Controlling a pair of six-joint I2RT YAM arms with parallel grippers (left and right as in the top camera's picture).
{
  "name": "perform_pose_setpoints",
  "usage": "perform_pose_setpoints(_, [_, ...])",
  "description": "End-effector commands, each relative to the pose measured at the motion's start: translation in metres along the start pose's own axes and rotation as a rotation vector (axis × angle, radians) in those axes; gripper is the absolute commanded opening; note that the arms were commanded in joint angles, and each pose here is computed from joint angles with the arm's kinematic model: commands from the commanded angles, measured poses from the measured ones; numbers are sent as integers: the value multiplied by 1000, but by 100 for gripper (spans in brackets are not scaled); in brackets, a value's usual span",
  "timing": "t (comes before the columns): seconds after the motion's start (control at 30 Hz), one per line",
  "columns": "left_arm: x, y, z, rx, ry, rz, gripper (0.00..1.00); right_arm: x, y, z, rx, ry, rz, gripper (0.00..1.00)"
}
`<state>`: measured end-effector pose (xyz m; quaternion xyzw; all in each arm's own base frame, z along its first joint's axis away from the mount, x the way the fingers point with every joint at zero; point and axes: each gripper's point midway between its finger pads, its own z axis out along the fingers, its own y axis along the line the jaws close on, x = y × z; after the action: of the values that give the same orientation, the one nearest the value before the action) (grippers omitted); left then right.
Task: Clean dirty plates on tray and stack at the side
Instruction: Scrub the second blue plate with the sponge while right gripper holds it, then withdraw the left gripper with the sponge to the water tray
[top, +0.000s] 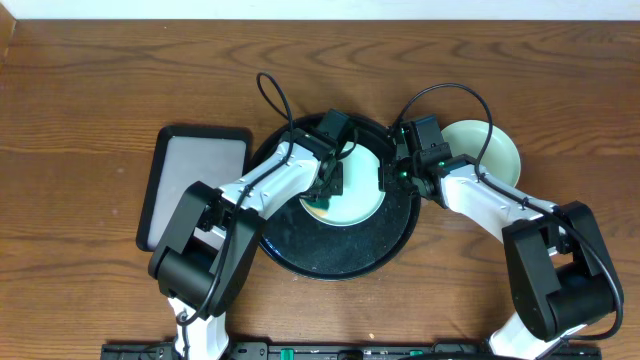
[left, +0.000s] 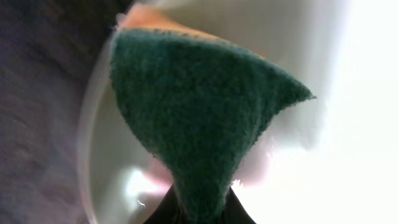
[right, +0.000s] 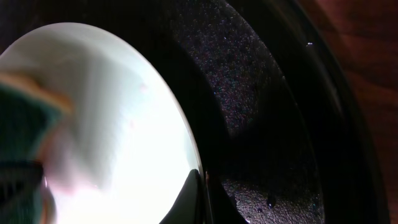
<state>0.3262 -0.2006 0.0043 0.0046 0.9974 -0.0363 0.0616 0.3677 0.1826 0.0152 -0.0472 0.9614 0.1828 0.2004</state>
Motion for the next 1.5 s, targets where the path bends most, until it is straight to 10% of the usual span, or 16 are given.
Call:
perform_pose_setpoints(0.0, [42, -30, 11, 169, 211, -20, 8, -9, 2, -7, 12, -32, 6, 1])
perform_pose_setpoints(0.73, [-29, -61, -75, 486, -54, -30, 7, -9, 2, -7, 9, -31, 6, 12])
perform_pose_setpoints(0.87, [-46, -29, -122, 464, -176, -82, 7, -9, 2, -7, 9, -31, 6, 31])
perform_pose_setpoints(1.47, [6, 227, -202, -212, -304, -540, 8, 12, 13, -2, 58, 13, -47, 29])
